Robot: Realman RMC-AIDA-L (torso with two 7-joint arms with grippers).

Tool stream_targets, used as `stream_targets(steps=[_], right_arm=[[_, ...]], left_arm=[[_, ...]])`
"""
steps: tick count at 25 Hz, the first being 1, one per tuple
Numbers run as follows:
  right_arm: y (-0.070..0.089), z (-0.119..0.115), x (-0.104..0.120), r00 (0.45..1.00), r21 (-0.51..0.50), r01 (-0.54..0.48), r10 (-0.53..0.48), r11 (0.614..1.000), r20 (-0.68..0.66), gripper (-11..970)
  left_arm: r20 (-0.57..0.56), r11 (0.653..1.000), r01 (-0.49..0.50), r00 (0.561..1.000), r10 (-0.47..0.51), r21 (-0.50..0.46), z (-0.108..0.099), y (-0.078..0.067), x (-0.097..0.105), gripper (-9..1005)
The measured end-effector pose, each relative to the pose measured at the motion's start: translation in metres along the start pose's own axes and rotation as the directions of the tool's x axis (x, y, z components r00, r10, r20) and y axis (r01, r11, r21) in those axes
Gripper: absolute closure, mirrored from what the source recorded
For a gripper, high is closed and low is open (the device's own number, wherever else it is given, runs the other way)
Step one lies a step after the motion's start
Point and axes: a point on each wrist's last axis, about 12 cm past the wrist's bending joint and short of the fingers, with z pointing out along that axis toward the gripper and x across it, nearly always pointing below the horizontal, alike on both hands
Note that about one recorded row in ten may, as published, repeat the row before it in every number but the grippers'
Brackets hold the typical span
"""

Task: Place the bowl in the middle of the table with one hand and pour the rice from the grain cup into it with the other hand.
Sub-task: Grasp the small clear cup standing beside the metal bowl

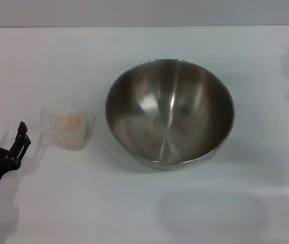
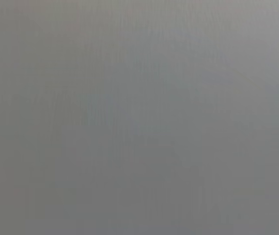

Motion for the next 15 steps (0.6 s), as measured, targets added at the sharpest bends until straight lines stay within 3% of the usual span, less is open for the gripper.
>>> stream_targets(steps=[15], right_arm=[[0.0, 0.0, 0.002, 1.0, -0.003, 0.002, -0.002, 1.0, -0.015, 445]], left_arm=[[-0.048, 0.999, -0.005, 0.999, 0.007, 0.041, 0.013, -0.005, 0.003, 163]])
